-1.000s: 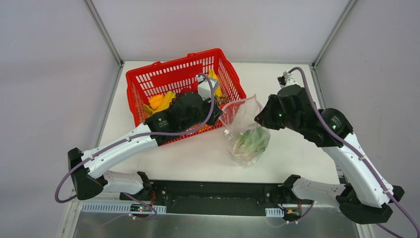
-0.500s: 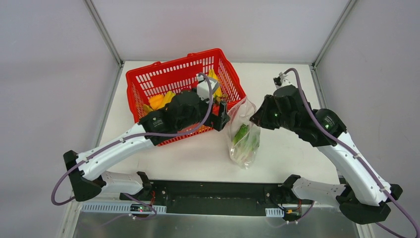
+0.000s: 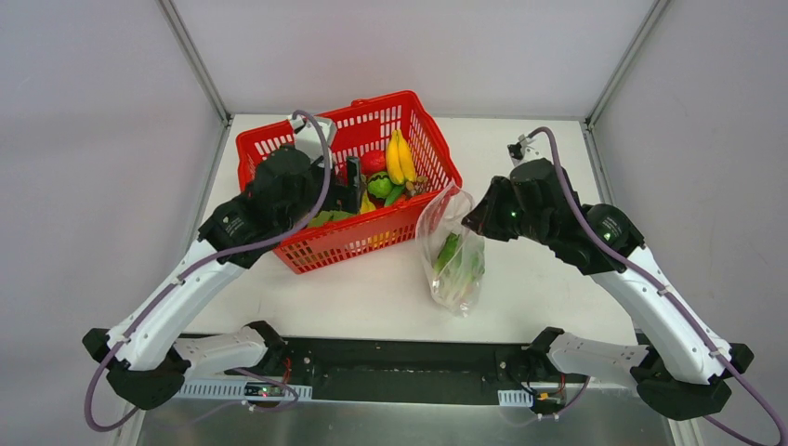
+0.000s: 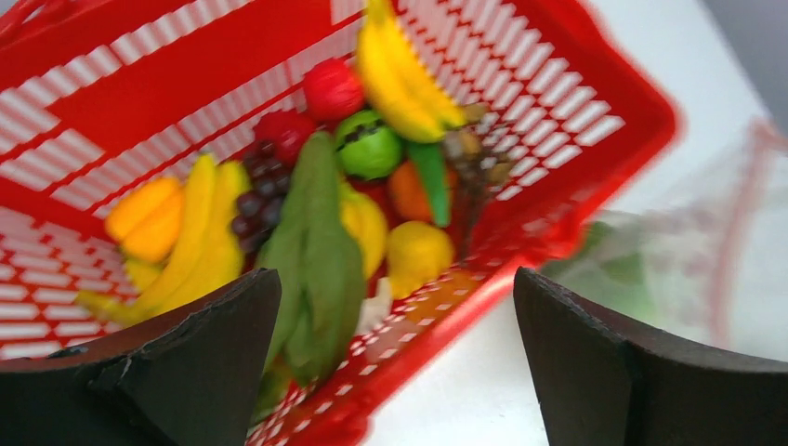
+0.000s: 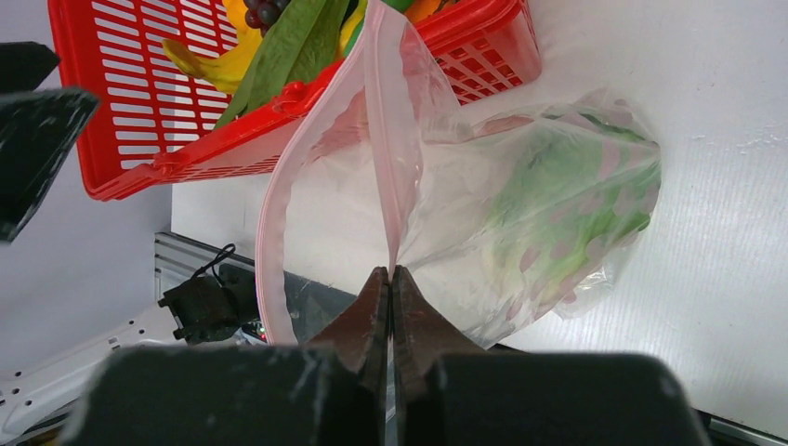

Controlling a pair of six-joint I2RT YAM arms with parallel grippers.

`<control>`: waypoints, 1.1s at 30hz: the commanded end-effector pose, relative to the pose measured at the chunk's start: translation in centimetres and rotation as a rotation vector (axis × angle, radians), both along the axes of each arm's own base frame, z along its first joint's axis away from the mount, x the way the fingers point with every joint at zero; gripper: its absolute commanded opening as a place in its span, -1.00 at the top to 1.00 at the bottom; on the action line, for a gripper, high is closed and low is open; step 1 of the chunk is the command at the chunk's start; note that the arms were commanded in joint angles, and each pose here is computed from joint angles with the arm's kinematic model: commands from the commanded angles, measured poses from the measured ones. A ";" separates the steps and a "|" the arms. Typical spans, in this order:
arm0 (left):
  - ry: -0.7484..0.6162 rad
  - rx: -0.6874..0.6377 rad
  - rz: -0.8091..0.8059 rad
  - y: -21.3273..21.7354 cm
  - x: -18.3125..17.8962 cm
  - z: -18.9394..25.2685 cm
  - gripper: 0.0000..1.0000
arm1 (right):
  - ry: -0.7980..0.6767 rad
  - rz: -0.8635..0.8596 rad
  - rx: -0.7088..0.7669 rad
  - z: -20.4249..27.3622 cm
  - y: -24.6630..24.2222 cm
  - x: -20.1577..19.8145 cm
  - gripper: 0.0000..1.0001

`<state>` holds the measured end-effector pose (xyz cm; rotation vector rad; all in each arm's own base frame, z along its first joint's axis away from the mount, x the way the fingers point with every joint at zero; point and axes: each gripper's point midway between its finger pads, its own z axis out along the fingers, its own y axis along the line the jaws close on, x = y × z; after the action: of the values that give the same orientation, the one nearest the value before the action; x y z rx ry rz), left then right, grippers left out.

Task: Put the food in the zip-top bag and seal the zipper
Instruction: Adjust the zipper food storage bag at the center of the board.

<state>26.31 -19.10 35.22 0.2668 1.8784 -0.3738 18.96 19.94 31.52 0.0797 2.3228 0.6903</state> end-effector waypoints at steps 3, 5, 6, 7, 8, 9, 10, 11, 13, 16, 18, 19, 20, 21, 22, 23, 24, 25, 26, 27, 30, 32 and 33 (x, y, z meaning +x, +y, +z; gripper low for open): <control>0.301 0.025 0.190 6.2 2.0 -6.5 -0.96 | -0.040 0.035 0.061 1.3 1.1 0.1 1.00; 0.378 0.003 0.186 6.7 2.6 -8.1 -0.97 | -0.039 0.041 0.064 1.2 1.1 0.0 1.00; 0.410 0.000 0.183 6.9 2.9 -8.9 -0.98 | -0.039 0.043 0.065 1.2 1.1 -0.1 1.00; 0.451 -0.002 0.194 7.2 3.3 -9.8 -0.98 | -0.039 0.045 0.066 1.2 1.2 -0.1 1.00; 0.483 0.001 0.221 7.7 3.6 -10.7 -0.98 | -0.041 0.050 0.067 1.2 1.1 -0.2 1.00; 0.513 -0.002 0.236 8.2 4.0 -11.8 -0.98 | -0.041 0.052 0.067 1.2 1.1 -0.2 1.00; 0.555 -0.013 0.233 8.3 4.2 -12.9 -0.98 | -0.043 0.053 0.068 1.3 1.1 -0.3 1.00; 0.598 -0.027 0.231 8.6 4.4 -13.9 -0.99 | -0.045 0.053 0.069 1.3 1.0 -0.4 0.99; 0.659 -0.013 0.288 10.1 5.0 -16.0 -0.99 | -0.049 0.053 0.073 1.4 0.9 -0.5 0.99; 0.690 0.044 0.364 12.1 5.9 -17.9 -0.99 | -0.058 0.055 0.078 1.6 0.7 -0.6 0.98; 0.709 0.079 0.380 12.6 6.3 -18.5 -0.99 | -0.057 0.058 0.077 1.5 0.7 -0.6 0.98; 0.722 0.086 0.381 12.5 6.5 -18.8 -0.99 | -0.056 0.059 0.077 1.5 0.8 -0.6 0.98; 0.734 0.109 0.398 12.9 6.6 -19.2 -0.99 | -0.056 0.059 0.077 1.4 0.8 -0.6 0.98; 0.742 0.127 0.412 13.2 6.8 -19.5 -0.99 | -0.054 0.063 0.078 1.4 0.8 -0.7 0.98; 0.744 0.143 0.434 13.7 6.9 -19.8 -0.99 | -0.052 0.064 0.078 1.3 0.9 -0.7 0.97; 0.747 0.157 0.459 14.1 7.1 -20.1 -0.99 | -0.049 0.065 0.078 1.2 0.9 -0.7 0.97; 0.748 0.163 0.477 14.3 7.2 -20.5 -0.99 | -0.050 0.066 0.081 1.2 0.9 -0.7 0.97; 0.744 0.161 0.488 14.4 7.6 -20.7 -0.99 | -0.047 0.065 0.080 1.0 0.9 -0.7 0.97; 0.751 0.157 0.493 14.3 7.7 -20.9 -0.99 | -0.047 0.066 0.082 1.1 0.9 -0.7 0.97; 0.760 0.154 0.498 14.2 7.7 -21.2 -0.99 | -0.044 0.067 0.081 1.0 1.0 -0.7 0.97; 0.754 0.148 0.518 14.2 7.7 -21.7 -0.99 | -0.042 0.074 0.086 1.1 1.1 -0.8 0.97; 0.738 0.144 0.534 14.4 7.6 -22.2 -0.99 | -0.045 0.074 0.086 1.1 1.1 -0.9 0.96; 0.740 0.148 0.538 14.5 7.5 -22.5 -0.99 | -0.044 0.075 0.087 1.1 1.1 -0.9 0.96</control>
<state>33.70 -5.43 12.82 -0.2789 2.6504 -0.0004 18.12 20.57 31.24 0.0402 2.3173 0.7668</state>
